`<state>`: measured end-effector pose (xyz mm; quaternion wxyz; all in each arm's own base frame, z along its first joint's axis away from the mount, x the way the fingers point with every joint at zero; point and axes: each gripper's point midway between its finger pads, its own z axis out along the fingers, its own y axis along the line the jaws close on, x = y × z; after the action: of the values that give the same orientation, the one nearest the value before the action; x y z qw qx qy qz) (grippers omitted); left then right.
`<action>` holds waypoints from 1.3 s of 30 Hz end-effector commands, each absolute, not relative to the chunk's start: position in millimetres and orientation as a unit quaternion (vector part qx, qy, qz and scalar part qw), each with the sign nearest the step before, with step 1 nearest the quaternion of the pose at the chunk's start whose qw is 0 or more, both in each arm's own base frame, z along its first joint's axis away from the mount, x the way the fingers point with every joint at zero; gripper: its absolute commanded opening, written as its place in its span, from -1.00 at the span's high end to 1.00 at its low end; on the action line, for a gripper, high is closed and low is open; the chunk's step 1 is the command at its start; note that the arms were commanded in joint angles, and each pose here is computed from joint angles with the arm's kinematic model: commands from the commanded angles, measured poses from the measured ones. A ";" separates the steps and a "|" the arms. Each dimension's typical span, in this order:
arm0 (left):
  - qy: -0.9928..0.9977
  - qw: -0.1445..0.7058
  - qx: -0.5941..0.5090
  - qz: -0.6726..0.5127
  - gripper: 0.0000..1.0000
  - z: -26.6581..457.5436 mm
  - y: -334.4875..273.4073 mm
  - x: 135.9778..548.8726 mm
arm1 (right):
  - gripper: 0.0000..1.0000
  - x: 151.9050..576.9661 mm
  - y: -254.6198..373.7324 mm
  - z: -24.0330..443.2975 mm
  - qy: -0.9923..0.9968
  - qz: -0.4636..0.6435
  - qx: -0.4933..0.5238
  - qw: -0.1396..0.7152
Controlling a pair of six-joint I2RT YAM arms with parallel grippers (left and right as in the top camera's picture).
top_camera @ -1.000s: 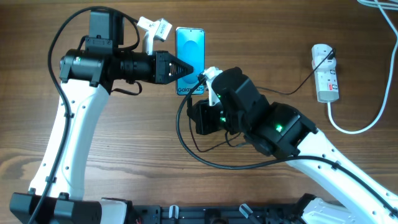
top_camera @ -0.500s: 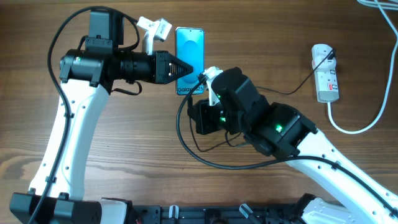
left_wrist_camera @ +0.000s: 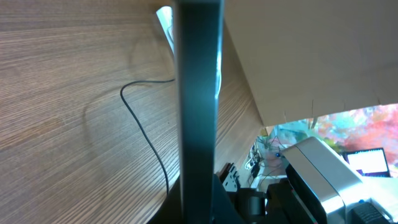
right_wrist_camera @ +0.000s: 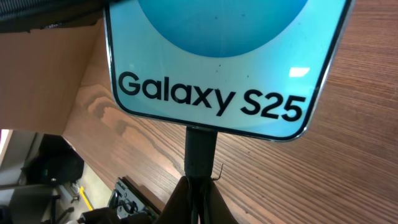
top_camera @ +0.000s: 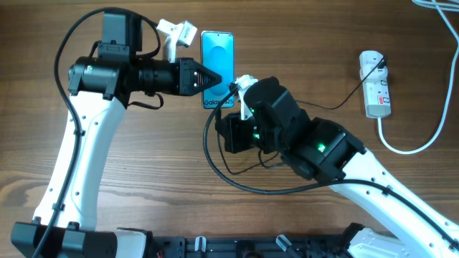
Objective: Plug charger to phone and switch on socket
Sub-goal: 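Push the USB-C plug into the phone's bottom port with the right gripper, then open the right gripper off the plug and lower the phone with the left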
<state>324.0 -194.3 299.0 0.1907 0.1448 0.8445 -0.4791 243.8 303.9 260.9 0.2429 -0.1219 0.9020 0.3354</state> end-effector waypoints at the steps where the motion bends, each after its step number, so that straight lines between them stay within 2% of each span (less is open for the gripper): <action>1: 0.842 0.180 0.138 -0.489 0.92 303.2 -196.2 319.5 | 0.91 257.7 301.0 279.5 0.892 0.333 -0.105 0.289; 16: 0.848 0.151 0.122 -0.493 0.92 298.6 -195.5 310.1 | 0.89 270.7 300.3 289.1 0.883 0.332 -0.083 0.321; 18: 0.849 0.150 0.121 -0.492 0.92 298.4 -195.4 309.9 | 0.80 272.6 302.2 293.0 0.879 0.338 -0.083 0.327; 27: 0.849 0.150 0.121 -0.492 0.92 298.2 -195.3 309.6 | 0.78 276.8 299.5 293.9 0.878 0.329 -0.078 0.338; 31: 0.849 0.150 0.121 -0.492 0.92 298.2 -195.3 309.8 | 0.53 277.5 295.9 290.5 0.882 0.319 -0.074 0.337; 33: 0.856 0.154 0.117 -0.479 0.92 294.2 -192.6 312.5 | 0.50 271.6 299.3 289.6 0.883 0.330 -0.082 0.323; 35: 0.865 0.159 0.113 -0.462 0.92 289.4 -189.1 315.7 | 0.33 267.5 297.7 288.3 0.886 0.330 -0.084 0.316; 36: 0.867 0.160 0.112 -0.458 0.92 288.3 -188.1 316.6 | 0.22 265.3 295.3 286.4 0.889 0.326 -0.083 0.311; 37: 0.870 0.162 0.110 -0.453 0.92 286.8 -187.0 317.7 | -0.10 262.4 291.7 284.7 0.892 0.321 -0.083 0.306; 39: 0.877 0.166 0.106 -0.439 0.92 282.8 -183.8 320.4 | -0.38 257.7 283.8 280.7 0.900 0.311 -0.080 0.296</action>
<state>320.2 -184.0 284.5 0.1621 0.1053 0.8721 -0.4496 256.6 297.5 263.9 0.2759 -0.0932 0.9030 0.3158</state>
